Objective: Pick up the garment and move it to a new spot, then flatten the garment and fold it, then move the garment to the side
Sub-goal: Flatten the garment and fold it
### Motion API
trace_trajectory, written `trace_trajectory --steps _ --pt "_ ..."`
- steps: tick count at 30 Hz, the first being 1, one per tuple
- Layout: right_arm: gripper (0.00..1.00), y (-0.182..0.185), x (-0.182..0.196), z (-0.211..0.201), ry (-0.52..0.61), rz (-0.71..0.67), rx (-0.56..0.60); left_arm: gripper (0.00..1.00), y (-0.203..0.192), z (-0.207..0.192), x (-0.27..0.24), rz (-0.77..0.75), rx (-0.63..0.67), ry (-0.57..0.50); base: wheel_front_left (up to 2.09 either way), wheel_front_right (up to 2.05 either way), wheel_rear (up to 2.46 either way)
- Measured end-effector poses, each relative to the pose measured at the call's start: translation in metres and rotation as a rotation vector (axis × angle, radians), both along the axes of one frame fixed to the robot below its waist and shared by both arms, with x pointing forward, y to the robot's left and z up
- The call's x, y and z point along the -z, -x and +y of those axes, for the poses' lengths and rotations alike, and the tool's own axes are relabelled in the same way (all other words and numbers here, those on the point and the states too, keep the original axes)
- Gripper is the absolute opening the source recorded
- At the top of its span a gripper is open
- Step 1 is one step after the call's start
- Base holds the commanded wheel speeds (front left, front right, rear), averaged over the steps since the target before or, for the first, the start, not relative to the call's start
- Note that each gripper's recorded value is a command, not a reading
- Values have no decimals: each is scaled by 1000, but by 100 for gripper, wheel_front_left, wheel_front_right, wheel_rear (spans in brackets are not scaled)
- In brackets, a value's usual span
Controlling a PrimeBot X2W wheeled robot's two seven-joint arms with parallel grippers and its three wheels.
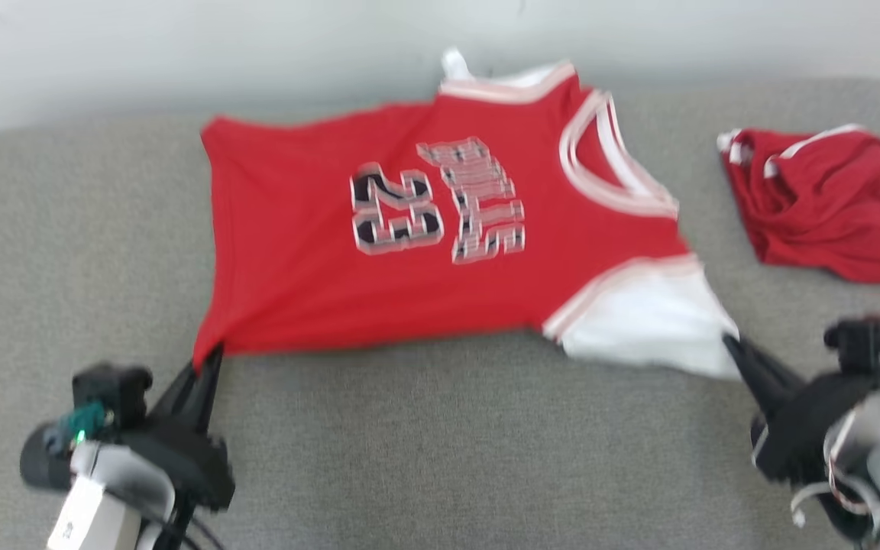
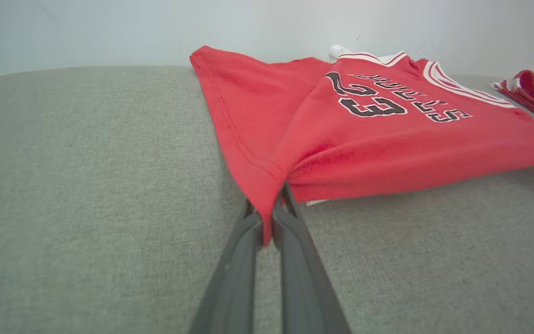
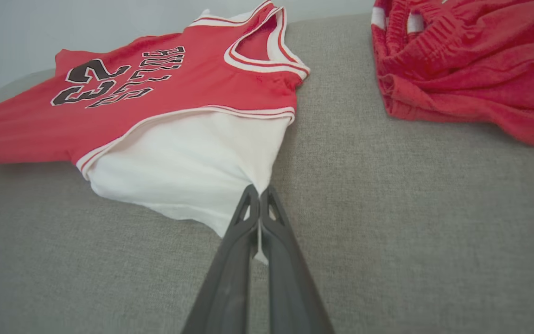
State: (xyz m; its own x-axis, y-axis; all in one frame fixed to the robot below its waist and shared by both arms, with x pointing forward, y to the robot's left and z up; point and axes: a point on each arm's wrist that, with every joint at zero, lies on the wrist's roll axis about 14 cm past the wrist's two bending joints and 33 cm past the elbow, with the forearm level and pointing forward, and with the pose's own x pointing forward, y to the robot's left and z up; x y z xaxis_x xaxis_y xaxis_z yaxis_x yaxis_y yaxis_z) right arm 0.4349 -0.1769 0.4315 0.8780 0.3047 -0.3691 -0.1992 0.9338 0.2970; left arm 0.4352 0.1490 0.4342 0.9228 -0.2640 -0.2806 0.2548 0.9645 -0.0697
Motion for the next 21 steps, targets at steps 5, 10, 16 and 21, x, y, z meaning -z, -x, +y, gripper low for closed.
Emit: trace_trajectory --steps 5,10,16,21 --pt "0 34 1 -7 -27 31 39 0 33 6 5 25 -16 3 0 0 0" --pt "0 76 6 -6 -71 71 65 0 68 10 17 75 -17 -5 0 0 0" --pt "0 118 13 2 -99 143 58 0 108 13 32 148 -9 -28 0 0 0" --pt "0 133 13 10 -126 191 37 0 119 23 30 155 -32 -32 0 0 0"
